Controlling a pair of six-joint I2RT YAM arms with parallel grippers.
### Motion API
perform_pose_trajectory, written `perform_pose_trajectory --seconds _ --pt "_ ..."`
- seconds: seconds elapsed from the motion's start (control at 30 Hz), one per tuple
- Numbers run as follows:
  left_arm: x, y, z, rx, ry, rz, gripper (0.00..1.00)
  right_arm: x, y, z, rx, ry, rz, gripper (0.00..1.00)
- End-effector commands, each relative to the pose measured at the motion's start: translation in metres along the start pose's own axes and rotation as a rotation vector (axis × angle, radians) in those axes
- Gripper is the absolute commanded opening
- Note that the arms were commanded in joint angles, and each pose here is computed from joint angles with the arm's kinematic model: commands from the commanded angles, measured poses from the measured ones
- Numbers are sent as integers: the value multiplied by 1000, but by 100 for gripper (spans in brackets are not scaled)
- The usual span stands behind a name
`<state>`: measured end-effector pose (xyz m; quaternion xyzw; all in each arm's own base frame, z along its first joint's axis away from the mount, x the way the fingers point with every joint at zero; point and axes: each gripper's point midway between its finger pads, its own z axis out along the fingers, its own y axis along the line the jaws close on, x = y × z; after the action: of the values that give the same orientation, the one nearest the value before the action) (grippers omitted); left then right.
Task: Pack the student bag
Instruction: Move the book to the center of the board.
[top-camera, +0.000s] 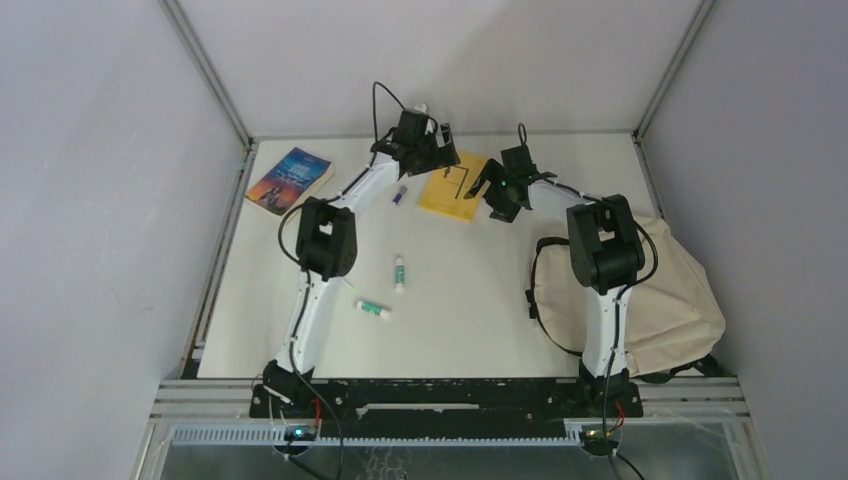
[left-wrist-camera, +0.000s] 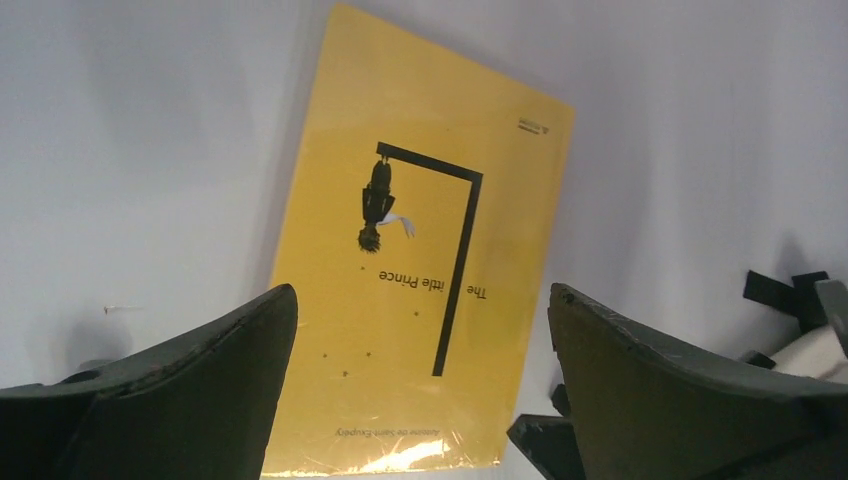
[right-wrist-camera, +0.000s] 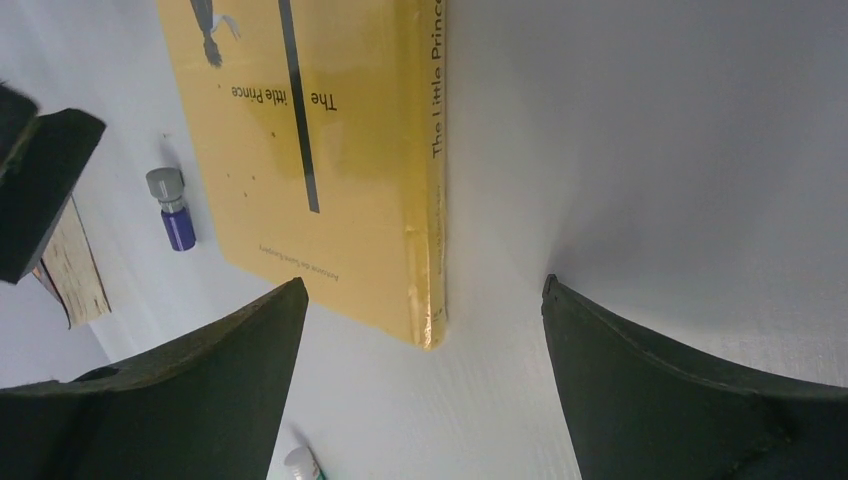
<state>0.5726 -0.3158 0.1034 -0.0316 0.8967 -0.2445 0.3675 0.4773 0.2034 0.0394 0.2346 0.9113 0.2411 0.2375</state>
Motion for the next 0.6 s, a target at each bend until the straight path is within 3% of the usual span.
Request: perform_pose_trajectory --seconds 0.0,0.57 --pt "-31 1 -3 8 -65 -5 100 0 -1 -1 -6 5 8 96" --pt "5 18 23 16 72 -50 98 -9 8 12 -78 18 94 94"
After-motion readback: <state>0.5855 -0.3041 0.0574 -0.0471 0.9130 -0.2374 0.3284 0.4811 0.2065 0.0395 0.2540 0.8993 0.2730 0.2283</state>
